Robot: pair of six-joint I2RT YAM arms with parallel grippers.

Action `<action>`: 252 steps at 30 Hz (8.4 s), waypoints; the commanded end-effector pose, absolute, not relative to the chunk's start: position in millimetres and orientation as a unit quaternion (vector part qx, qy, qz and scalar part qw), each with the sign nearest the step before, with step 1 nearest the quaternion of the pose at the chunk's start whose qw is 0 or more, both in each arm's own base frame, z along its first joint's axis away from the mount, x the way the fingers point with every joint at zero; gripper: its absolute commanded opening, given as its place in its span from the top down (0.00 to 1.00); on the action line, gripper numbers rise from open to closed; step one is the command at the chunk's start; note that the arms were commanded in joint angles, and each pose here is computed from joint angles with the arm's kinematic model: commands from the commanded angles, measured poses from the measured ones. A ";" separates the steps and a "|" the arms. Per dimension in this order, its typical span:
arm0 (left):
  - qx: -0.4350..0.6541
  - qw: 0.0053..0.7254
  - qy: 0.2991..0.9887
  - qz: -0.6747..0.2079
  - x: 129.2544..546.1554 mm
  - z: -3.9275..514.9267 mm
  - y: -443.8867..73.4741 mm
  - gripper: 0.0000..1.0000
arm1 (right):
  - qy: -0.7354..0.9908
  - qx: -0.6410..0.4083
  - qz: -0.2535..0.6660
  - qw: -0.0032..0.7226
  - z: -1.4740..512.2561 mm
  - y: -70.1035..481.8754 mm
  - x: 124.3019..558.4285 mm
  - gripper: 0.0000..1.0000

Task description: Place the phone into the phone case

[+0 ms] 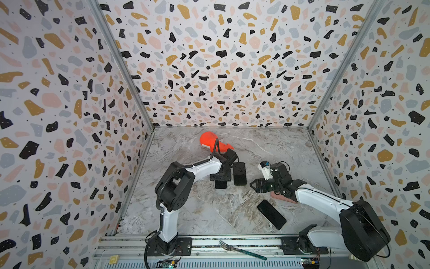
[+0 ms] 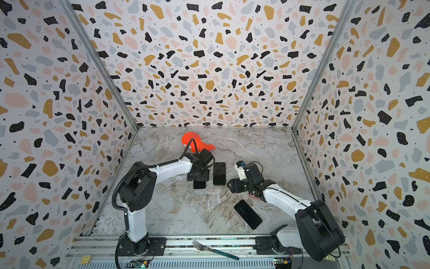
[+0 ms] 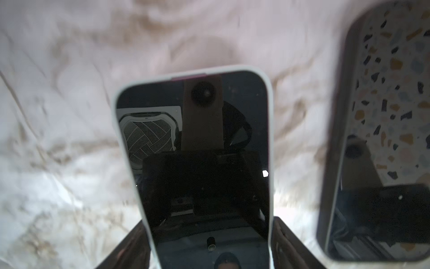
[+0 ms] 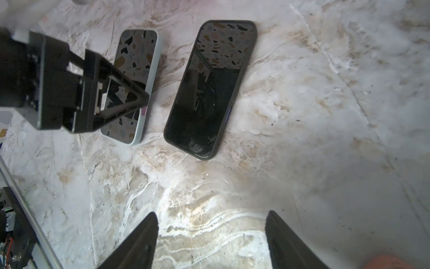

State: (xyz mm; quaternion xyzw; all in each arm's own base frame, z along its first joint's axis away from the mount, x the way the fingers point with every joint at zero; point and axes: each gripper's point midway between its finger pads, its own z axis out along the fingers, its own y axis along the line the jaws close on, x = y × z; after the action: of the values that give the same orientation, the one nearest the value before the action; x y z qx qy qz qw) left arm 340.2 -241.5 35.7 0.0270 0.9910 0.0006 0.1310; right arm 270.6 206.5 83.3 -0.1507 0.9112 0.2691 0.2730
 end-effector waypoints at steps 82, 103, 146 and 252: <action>0.083 0.149 0.980 -0.106 295.5 59.6 -229.7 0.16 | 0.982 0.013 0.055 0.178 26.5 118.1 238.7 1.00; 0.063 0.170 0.974 -0.134 260.0 67.1 -186.0 0.16 | 0.968 0.000 0.199 0.153 108.5 266.6 186.3 1.00; 0.028 0.136 0.952 -0.274 183.6 57.6 -198.4 0.19 | 0.866 -0.448 0.137 0.174 66.7 298.4 178.2 0.65; 0.057 0.135 0.940 -0.309 197.5 49.4 -233.7 0.19 | 0.960 0.115 0.242 0.080 14.7 123.0 103.9 0.16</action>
State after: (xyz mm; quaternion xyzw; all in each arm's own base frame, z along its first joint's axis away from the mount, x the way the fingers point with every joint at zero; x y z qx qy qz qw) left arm 191.2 -223.9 39.9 0.0426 0.9467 -0.2947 0.1232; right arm 136.2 131.0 35.9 0.0925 0.9476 0.2685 0.1463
